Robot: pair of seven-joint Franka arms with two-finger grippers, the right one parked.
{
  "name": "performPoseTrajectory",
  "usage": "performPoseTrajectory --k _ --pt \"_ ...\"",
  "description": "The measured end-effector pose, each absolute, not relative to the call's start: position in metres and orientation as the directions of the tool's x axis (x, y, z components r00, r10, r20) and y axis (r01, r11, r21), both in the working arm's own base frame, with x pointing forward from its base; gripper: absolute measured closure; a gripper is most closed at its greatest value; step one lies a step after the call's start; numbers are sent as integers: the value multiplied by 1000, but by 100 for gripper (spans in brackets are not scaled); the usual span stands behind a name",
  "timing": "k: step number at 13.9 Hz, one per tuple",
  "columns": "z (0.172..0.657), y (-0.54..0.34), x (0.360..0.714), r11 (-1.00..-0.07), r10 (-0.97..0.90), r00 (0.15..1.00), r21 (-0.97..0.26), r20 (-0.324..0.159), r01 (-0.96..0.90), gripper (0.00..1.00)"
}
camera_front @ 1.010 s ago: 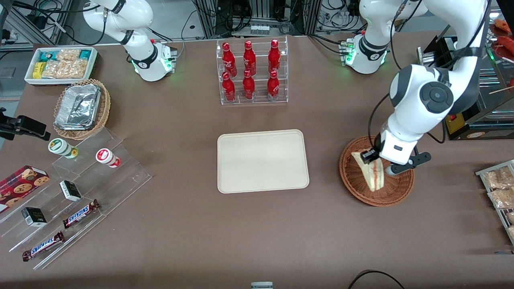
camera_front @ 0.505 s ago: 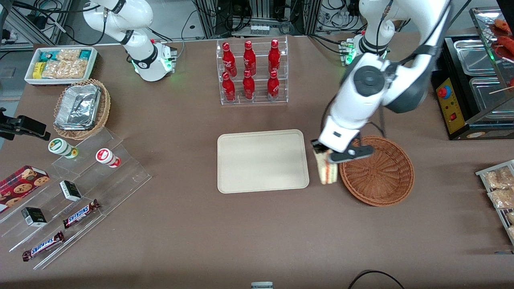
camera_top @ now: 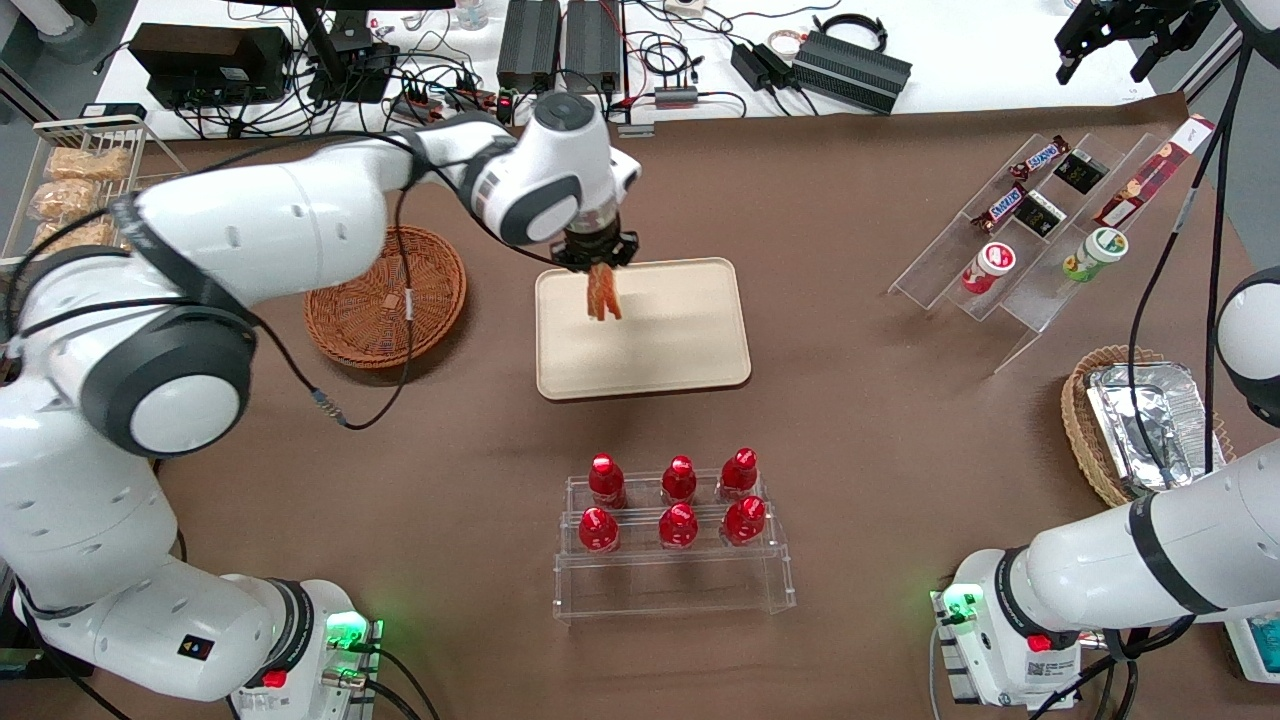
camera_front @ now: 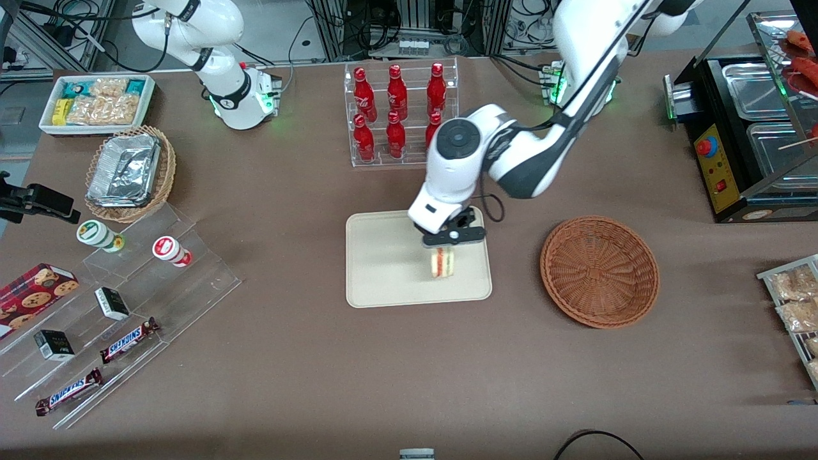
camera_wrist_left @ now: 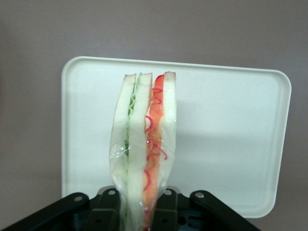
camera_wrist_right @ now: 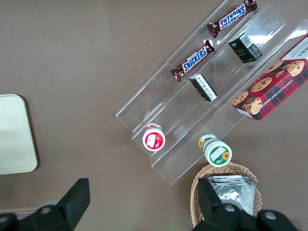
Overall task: Place sandwich from basket to tray
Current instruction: 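Lift the sandwich and carry it with the left gripper to the beige tray, then lower the sandwich onto the tray and open the left gripper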
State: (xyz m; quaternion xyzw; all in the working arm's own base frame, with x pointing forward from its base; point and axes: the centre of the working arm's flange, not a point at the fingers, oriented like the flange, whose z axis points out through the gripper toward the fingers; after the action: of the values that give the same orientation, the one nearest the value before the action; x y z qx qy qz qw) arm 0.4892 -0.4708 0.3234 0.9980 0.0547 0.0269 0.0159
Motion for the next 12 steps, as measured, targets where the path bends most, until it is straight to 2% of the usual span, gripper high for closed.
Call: performPoseTrajectory --k 3,7,11,12 --pt "274 -506 476 -995 103 993 -8 65 104 81" --pt "229 -525 468 -995 95 995 10 38 95 81" --pt "216 -528 464 -995 96 995 3 24 95 81" --pt "217 -528 464 -995 98 995 3 24 98 74"
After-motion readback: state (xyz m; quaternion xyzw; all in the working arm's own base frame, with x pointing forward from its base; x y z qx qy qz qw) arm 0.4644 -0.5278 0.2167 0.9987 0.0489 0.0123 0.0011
